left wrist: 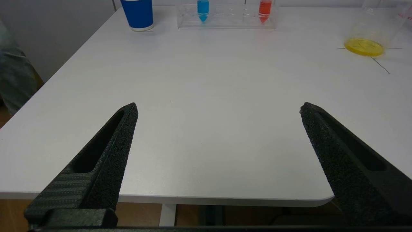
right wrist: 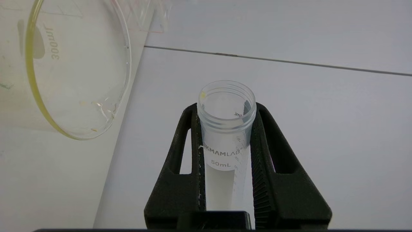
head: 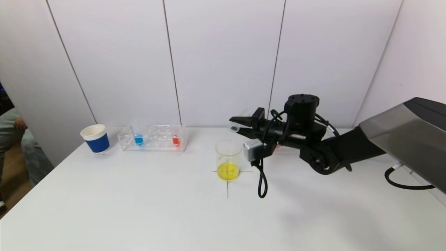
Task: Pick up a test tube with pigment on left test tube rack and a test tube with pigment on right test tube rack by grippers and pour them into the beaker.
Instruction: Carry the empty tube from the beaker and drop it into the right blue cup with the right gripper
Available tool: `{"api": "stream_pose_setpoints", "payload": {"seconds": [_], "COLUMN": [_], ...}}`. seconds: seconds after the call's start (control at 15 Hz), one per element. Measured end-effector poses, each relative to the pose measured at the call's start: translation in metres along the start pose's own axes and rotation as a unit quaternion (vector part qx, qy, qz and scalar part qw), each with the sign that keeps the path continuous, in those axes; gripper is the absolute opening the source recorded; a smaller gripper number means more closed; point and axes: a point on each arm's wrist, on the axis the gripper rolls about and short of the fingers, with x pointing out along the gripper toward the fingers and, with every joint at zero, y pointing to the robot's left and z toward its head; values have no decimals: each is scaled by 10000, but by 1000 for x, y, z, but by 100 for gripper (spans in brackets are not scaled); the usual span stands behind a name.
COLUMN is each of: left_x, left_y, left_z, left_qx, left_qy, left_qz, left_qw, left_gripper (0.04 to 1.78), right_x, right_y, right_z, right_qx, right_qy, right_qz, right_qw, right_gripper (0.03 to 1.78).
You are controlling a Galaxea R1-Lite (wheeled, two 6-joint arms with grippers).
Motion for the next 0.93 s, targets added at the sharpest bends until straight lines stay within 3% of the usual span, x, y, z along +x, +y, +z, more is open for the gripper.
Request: {"api": "stream_pose_setpoints", "payload": {"seconds": [0.33, 0.53, 0.73, 0.93], "left_x": [0, 0, 0, 0], "left_y": [0, 0, 0, 0], "left_z": [0, 0, 0, 0], "left_qx": [0, 0, 0, 0], "left_qy": [0, 0, 0, 0], "left_qz": [-2, -2, -2, -2], "left_qw": [10000, 10000, 10000, 10000], "left_gripper": [176, 176, 176, 176], "right_x": [-1, -3, -8, -13], "right_y": [-2, -12, -29, -49], "right_z": [7, 14, 16, 21], "right_qx": [584, 1172, 1937, 2870], "right_qy": [-77, -48, 235, 547], "right_qz": [-316, -693, -1127, -1591], "right_qw": [9978, 9907, 9743, 9430], "right_gripper": [46, 46, 46, 46]}}
